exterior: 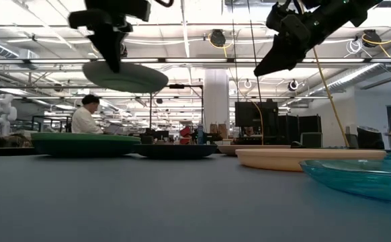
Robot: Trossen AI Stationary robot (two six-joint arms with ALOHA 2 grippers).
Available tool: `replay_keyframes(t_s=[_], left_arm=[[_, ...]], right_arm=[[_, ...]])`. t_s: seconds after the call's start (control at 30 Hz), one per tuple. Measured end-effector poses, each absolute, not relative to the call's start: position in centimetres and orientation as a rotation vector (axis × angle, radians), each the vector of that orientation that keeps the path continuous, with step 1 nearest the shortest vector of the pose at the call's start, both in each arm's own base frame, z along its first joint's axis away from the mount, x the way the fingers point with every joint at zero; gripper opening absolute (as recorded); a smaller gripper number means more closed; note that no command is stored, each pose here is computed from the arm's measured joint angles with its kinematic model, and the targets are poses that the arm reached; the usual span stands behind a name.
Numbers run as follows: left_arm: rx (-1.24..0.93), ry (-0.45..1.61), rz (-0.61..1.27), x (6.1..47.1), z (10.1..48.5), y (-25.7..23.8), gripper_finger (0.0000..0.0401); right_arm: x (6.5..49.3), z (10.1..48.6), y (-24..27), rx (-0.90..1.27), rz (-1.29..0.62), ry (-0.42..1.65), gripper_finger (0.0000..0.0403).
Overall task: Stack plastic plates
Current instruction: Stack the white plate on top of the light green plate
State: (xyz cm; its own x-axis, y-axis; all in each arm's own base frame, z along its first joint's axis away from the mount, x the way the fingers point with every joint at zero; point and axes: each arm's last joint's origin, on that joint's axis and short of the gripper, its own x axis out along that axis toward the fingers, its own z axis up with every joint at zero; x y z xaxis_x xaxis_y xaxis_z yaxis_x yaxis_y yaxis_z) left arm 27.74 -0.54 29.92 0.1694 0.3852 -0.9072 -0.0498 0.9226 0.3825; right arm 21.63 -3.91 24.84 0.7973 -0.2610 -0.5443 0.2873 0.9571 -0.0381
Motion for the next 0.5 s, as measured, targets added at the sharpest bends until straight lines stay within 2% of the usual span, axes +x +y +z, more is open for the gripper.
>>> replay_keyframes(t_s=[0.33, 0.5], left_arm=[[0.058, 1.294, 0.308, 27.1, 30.8, 7.8, 0.0012], [-0.029, 1.291, 0.308, 26.4, 28.4, 10.6, 0.0012]], right_arm=[[21.5, 24.6, -3.9, 0.064, -0.299, 0.599, 0.0086], [21.4, 24.4, -3.9, 0.075, -0.303, 0.624, 0.0086]])
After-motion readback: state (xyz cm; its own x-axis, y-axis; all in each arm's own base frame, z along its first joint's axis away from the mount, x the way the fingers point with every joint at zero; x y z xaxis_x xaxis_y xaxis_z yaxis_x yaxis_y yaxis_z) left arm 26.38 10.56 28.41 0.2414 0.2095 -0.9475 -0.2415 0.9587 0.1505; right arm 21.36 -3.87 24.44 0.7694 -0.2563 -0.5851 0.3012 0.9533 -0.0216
